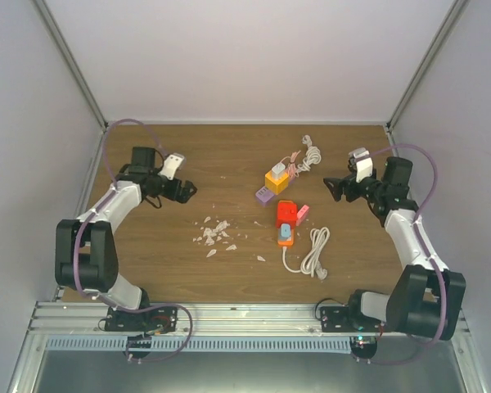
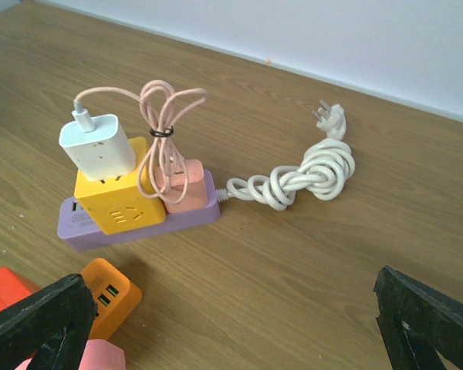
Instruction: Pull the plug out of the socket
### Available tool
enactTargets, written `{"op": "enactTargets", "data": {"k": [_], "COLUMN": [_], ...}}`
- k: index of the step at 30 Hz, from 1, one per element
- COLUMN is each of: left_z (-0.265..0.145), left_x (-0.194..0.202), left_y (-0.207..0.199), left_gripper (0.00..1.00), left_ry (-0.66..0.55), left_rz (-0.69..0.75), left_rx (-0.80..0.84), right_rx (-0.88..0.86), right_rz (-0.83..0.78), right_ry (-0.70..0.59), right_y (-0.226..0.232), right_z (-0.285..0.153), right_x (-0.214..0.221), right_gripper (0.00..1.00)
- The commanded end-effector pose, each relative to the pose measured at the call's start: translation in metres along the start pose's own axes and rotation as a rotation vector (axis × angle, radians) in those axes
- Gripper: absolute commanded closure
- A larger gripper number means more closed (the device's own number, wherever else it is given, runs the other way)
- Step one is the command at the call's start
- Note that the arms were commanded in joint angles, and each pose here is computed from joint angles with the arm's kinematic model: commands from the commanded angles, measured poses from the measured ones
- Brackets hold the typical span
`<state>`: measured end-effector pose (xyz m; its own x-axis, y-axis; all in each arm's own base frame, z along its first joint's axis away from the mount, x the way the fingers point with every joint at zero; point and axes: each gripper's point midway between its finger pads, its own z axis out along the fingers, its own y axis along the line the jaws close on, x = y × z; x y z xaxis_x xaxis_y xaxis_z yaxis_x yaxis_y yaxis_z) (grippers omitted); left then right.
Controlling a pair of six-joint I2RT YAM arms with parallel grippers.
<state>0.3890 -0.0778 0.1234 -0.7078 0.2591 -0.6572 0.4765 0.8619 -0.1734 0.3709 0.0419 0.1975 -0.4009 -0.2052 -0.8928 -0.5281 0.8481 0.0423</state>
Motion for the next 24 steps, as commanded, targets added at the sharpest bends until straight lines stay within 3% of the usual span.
{"op": "enactTargets", "data": {"k": [1,12,24], "left_z": [0.016,0.063,0.121], "left_x": [-0.024,-0.034,-0.052], "left_y": [-0.027,-0.123,-0.200], "left_gripper": [0.01,0.01,0.01], "left_ry": [-0.069,-0.064,-0.097], "left_rz": [0.130,0.381,0.454], "left_rx": [0.004,0.168,0.249], "right_rx": [-0.002,-0.045,-0.022], "right_rz": [-0.041,-0.071,-0.096], "right_ry": [-0.058,-0.070,-0.073], "right_y": [0.008,0.021,0.020], "right_z": [-0.003,-0.006,-0.009], "right_x": [-0.015,-0.018,-0.019], "right_gripper": [0.00,0.00,0.00]}}
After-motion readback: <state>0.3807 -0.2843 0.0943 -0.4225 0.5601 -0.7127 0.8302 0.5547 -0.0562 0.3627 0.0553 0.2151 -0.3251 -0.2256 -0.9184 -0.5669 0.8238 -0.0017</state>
